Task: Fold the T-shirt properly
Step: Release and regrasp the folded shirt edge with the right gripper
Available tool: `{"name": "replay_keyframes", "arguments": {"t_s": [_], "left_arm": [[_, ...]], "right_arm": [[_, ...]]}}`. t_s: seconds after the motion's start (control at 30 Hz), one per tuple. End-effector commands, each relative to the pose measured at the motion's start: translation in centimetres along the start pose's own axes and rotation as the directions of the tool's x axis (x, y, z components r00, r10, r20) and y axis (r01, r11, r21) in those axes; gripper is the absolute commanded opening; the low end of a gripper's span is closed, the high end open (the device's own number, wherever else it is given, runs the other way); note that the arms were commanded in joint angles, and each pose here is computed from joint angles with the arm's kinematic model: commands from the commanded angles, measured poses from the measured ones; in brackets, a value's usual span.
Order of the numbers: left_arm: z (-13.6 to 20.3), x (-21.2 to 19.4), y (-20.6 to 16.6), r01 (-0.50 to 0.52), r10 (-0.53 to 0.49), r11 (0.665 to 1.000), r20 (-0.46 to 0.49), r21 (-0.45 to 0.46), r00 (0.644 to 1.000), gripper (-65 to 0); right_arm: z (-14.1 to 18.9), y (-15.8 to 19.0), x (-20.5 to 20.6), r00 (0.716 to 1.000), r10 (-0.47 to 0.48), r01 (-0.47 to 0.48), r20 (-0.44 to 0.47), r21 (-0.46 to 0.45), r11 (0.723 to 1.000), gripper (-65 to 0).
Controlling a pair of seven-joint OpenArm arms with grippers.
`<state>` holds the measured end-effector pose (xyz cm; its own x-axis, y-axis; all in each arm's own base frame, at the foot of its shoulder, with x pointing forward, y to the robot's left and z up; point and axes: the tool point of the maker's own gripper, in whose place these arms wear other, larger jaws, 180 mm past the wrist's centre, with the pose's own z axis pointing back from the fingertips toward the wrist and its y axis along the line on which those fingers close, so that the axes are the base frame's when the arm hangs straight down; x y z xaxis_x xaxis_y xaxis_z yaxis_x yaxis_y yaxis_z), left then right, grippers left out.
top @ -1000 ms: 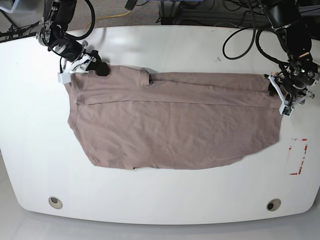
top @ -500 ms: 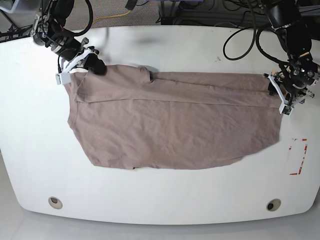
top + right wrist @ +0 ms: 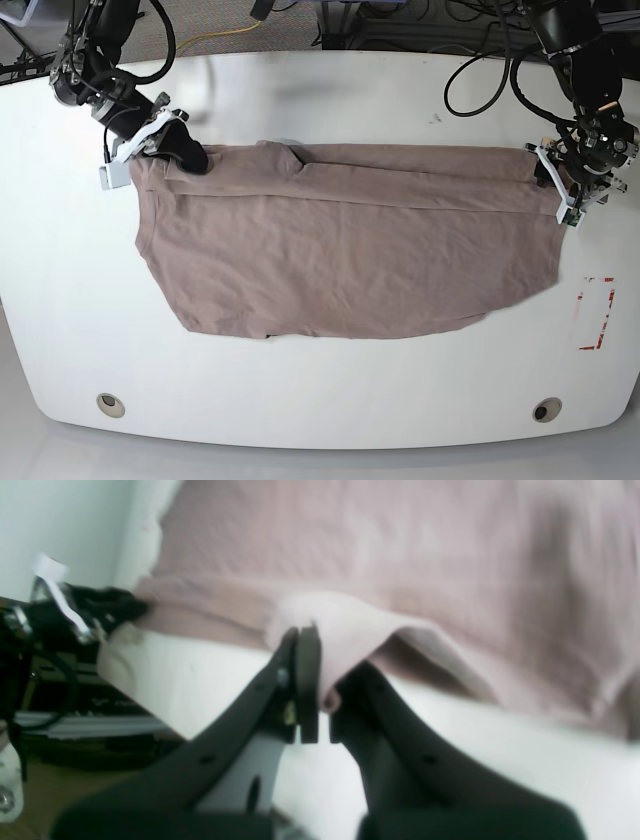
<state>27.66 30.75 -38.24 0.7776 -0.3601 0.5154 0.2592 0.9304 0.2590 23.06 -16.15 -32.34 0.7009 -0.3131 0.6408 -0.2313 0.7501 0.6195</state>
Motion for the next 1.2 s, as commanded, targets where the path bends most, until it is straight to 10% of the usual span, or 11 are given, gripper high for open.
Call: {"name": "replay_keyframes", "arguments": {"t_s": [0.0, 0.6, 0.9, 1.17], "left_arm": [[0.6, 1.2, 1.1, 0.011, -0.012, 1.000, 0.037, 0.027, 0.999, -31.2], [0.6, 1.2, 1.1, 0.012, -0.013, 1.000, 0.036, 0.028, 0.999, -31.2], [0.6, 1.3, 1.2, 0.012, -0.013, 0.999, 0.039, 0.029, 0.999, -31.2], [0.8, 1.7, 1.3, 0.011, -0.013, 0.999, 0.053, 0.033, 0.999, -31.2]], "right_arm": [[-0.3, -0.7, 1.5, 0.999, -0.006, 0.005, 0.040, 0.014, 1.000, -65.0], [-4.2, -7.1, 6.5, 0.995, -0.095, 0.095, -0.007, 0.005, 0.996, -64.4], [-3.2, -9.7, 10.5, 0.999, -0.042, 0.042, 0.003, -0.059, 0.997, -23.3], [-0.2, -10.3, 8.8, 0.997, 0.032, -0.040, -0.067, -0.125, 0.991, -18.5]]}}
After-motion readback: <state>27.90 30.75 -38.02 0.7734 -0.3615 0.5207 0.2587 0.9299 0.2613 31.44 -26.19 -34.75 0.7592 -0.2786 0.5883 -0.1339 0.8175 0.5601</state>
